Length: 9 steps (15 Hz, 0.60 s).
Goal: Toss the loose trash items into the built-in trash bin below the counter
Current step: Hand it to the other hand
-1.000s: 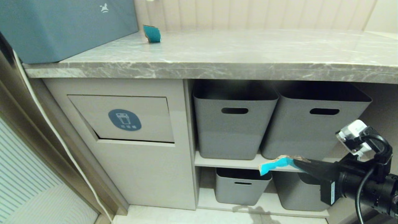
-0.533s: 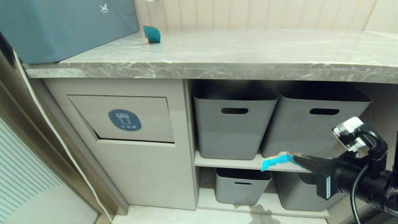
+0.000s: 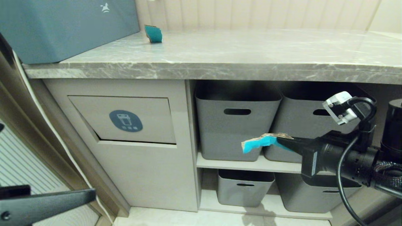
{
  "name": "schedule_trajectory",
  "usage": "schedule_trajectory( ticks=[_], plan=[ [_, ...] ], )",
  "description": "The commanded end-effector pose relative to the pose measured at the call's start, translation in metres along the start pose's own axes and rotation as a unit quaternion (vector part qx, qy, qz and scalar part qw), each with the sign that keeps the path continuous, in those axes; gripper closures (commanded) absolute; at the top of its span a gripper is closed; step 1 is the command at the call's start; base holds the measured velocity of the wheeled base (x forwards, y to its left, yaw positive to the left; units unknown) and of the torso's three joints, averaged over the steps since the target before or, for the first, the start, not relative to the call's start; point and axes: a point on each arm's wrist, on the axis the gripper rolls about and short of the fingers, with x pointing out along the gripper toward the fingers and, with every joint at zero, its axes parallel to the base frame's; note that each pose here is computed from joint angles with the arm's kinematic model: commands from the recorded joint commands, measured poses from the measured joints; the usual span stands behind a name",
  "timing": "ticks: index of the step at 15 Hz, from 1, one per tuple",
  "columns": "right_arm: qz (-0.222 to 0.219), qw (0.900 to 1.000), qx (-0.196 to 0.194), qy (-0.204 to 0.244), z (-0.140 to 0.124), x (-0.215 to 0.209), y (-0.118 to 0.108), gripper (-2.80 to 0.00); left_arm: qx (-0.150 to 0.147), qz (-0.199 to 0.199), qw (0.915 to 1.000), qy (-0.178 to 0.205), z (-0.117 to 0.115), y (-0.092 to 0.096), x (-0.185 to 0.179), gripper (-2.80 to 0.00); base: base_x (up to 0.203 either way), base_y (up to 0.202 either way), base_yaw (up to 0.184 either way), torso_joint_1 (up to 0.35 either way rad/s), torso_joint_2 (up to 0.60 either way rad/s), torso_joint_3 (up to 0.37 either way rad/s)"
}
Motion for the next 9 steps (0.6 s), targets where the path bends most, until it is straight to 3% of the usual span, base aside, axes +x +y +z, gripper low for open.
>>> schedule_trajectory(
  ticks=[1,3,6,7,9],
  plan=[
    [0.017,1.000,0.001,-0.001,0.002,0.003,0.007,0.00,-0.007,0.011,0.9992,0.039,-0.001,0.017,0.022,0.00,0.000,0.000,0.000,0.000,0.00,0.000],
    [0.042,0.999,0.000,0.000,0.002,0.005,0.015,0.00,-0.001,0.024,0.9985,0.049,0.005,0.032,0.042,0.00,0.000,0.000,0.000,0.000,0.00,0.000],
    [0.082,0.997,-0.006,0.015,0.000,0.019,0.033,0.00,0.033,0.033,0.9971,0.061,0.012,0.060,0.078,0.00,0.000,0.000,0.000,0.000,0.00,0.000],
    [0.088,0.996,-0.007,0.017,0.002,0.027,0.037,0.00,0.039,0.032,0.9967,0.064,0.015,0.068,0.090,-2.80,0.000,0.000,0.000,0.000,0.00,0.000],
    [0.097,0.995,-0.005,0.019,0.003,0.035,0.043,0.00,0.049,0.028,0.9964,0.064,0.020,0.081,0.111,-2.80,0.000,0.000,0.000,0.000,0.00,0.000]
  ],
)
